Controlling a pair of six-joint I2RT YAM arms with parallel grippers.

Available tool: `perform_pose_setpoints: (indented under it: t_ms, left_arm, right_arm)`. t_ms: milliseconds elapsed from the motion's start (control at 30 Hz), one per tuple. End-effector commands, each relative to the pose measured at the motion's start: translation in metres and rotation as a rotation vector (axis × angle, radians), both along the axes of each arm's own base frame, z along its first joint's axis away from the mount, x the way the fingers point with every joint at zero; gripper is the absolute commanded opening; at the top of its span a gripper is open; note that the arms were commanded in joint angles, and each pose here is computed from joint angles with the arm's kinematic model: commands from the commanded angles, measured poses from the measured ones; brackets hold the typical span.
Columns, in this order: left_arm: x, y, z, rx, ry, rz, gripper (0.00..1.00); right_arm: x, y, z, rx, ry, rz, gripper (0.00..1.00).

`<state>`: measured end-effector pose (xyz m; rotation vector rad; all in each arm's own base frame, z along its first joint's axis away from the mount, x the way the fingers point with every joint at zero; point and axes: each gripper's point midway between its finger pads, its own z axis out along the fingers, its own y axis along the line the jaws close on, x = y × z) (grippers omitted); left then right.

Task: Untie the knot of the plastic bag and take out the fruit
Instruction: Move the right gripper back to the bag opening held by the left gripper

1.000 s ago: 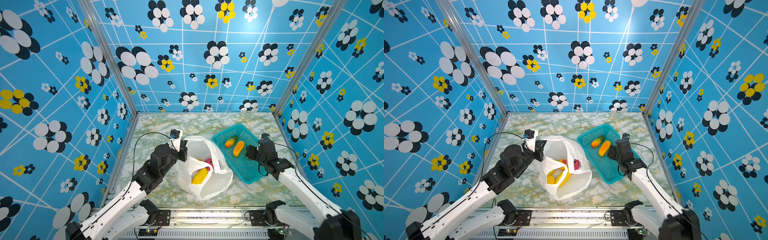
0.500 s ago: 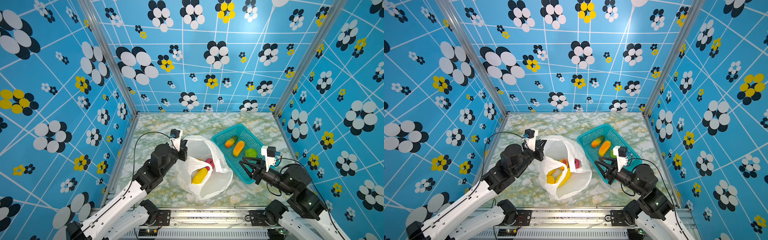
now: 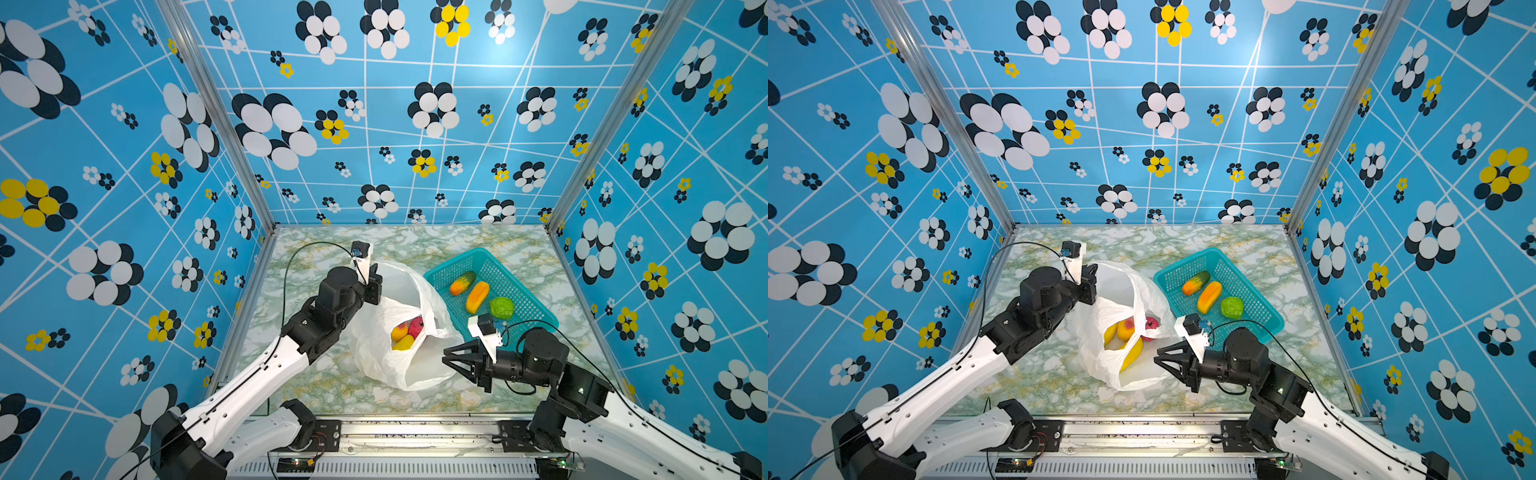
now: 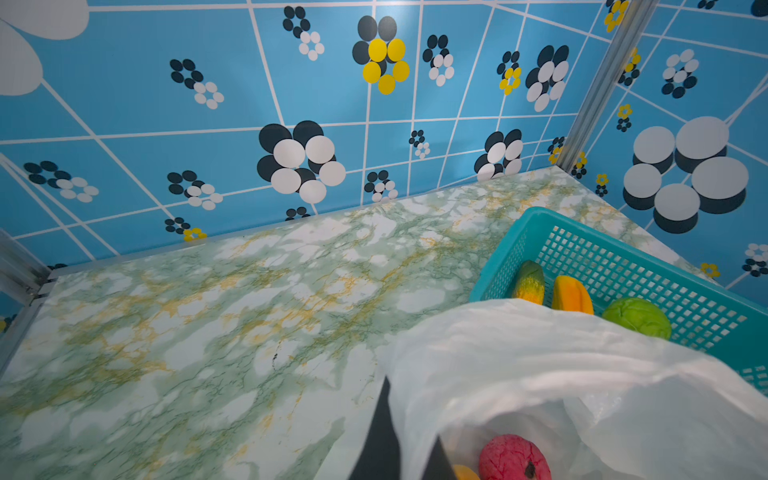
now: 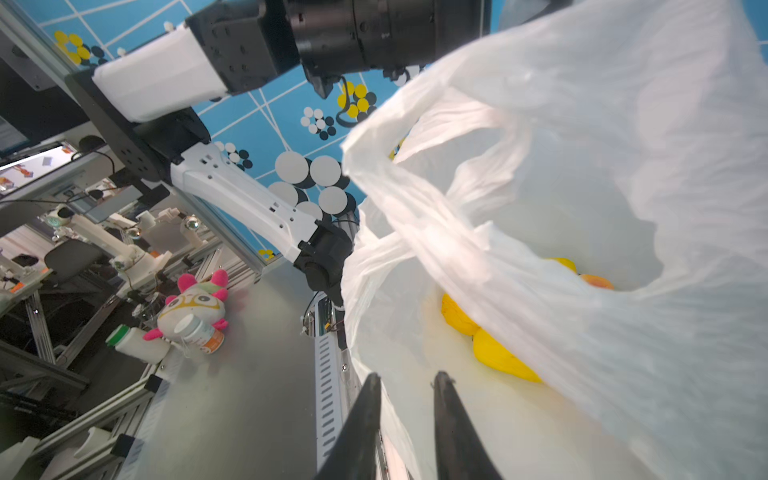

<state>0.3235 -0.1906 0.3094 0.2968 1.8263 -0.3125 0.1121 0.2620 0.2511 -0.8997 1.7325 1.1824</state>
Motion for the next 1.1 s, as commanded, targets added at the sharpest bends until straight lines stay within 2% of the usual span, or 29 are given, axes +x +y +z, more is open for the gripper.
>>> perform_pose_setpoints:
  t_ms: [0,267,400,467,533,600,767,900,967,1067]
  left_arm:
    - [0.009,0.011,0.019,0.03,-0.029,0.065,0.0]
    - [0.015,-0.004,0.062,0.008,-0.094,0.006,0.0]
    - [0.014,-0.01,0.083,-0.004,-0.121,-0.028,0.0]
    - [0.01,-0.01,0.09,-0.016,-0.134,-0.038,0.0]
    - [0.004,-0.008,0.087,-0.029,-0.13,-0.047,0.0]
    - [-0.005,-0.005,0.076,-0.051,-0.114,-0.058,0.0]
    - [-0.029,-0.007,0.036,-0.12,-0.075,-0.118,0.0]
    - [-0.039,-0.012,0.027,-0.128,-0.073,-0.148,0.0]
    - [-0.044,-0.016,0.028,-0.125,-0.075,-0.162,0.0]
    - [-0.048,-0.022,0.028,-0.119,-0.083,-0.175,0.0]
  right_arm:
    - [0.01,0.009,-0.003,-0.064,-0.07,-0.047,0.24]
    - [0.055,0.048,-0.052,-0.285,-0.07,-0.218,0.17]
    - [0.073,0.074,-0.077,-0.377,-0.094,-0.29,0.18]
    - [0.085,0.082,-0.086,-0.385,-0.089,-0.34,0.23]
    - [0.093,0.086,-0.089,-0.366,-0.091,-0.375,0.37]
    - [0.099,0.084,-0.09,-0.333,-0.099,-0.423,0.45]
    - [0.103,0.084,-0.103,-0.338,-0.117,-0.449,0.51]
    - [0.104,0.091,-0.11,-0.344,-0.106,-0.461,0.57]
    - [0.115,0.088,-0.113,-0.336,-0.073,-0.546,0.66]
    - [0.131,0.086,-0.124,-0.334,-0.008,-0.68,0.68]
